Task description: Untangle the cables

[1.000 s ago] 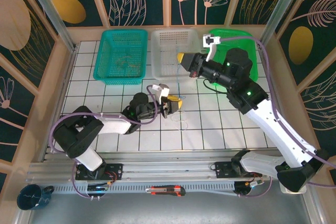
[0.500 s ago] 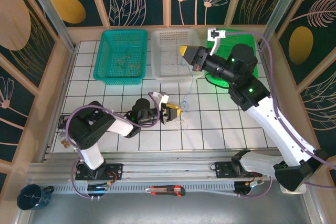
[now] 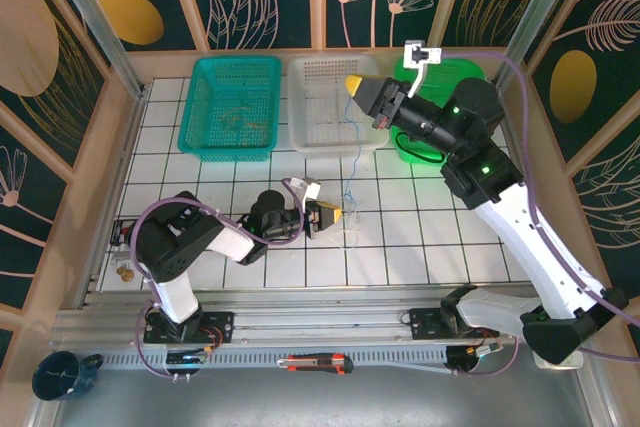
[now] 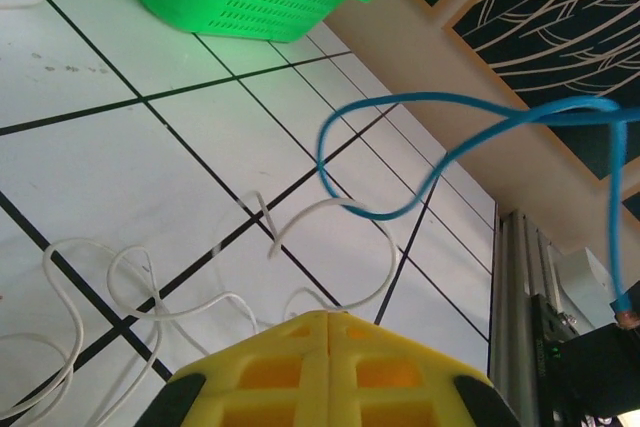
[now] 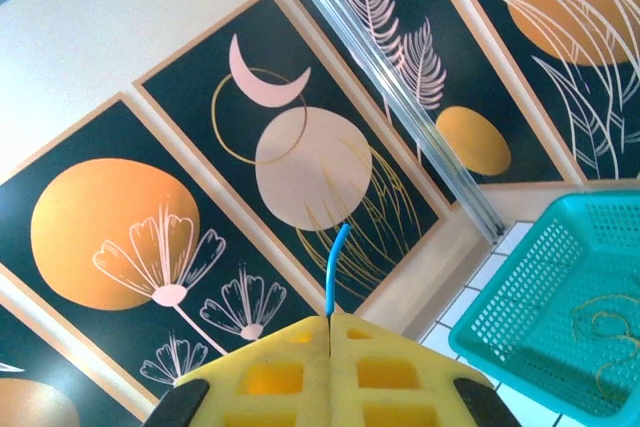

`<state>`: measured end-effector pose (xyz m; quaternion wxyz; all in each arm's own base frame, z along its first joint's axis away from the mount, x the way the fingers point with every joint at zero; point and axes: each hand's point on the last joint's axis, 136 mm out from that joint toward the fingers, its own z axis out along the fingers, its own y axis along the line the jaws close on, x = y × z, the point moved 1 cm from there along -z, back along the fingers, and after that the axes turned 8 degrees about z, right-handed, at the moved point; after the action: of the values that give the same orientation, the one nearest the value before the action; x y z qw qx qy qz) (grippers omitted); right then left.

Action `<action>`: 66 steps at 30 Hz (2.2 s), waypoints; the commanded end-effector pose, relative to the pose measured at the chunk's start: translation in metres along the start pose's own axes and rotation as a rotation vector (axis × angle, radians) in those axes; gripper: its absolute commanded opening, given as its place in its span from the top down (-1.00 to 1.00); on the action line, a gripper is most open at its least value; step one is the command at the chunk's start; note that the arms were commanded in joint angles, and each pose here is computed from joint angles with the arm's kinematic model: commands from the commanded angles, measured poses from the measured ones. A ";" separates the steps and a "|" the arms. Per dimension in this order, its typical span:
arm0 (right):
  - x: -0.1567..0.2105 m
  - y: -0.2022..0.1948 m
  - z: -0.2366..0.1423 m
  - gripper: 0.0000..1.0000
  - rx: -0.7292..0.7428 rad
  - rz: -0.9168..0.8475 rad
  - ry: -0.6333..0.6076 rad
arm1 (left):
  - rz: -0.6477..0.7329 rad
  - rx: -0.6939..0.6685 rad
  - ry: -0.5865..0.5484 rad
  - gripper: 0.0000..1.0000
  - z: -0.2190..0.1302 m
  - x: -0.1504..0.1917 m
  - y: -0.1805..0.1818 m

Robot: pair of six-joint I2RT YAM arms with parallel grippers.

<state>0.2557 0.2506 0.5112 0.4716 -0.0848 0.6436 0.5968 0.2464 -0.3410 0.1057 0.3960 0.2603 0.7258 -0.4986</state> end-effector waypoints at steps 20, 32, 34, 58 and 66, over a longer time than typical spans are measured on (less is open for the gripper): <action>-0.010 0.022 -0.006 1.00 -0.095 -0.005 -0.022 | 0.051 -0.001 -0.047 -0.31 -0.020 -0.017 -0.018; -0.017 0.031 -0.006 1.00 -0.129 -0.006 -0.042 | 0.078 0.011 0.016 -0.50 -0.005 -0.002 -0.017; -0.020 0.033 -0.005 1.00 -0.138 -0.005 -0.047 | 0.084 0.001 0.012 -0.53 -0.002 -0.002 -0.018; -0.020 0.045 -0.005 1.00 -0.198 0.038 -0.089 | 0.079 -0.021 -0.097 -0.60 0.040 -0.019 -0.007; -0.018 0.048 -0.005 1.00 -0.200 0.034 -0.092 | 0.063 -0.037 -0.162 -0.24 0.044 -0.027 -0.003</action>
<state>0.2401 0.2590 0.5399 0.4582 -0.0892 0.5869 0.6616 0.2678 -0.3770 0.1042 0.4435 0.2436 0.7180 -0.4779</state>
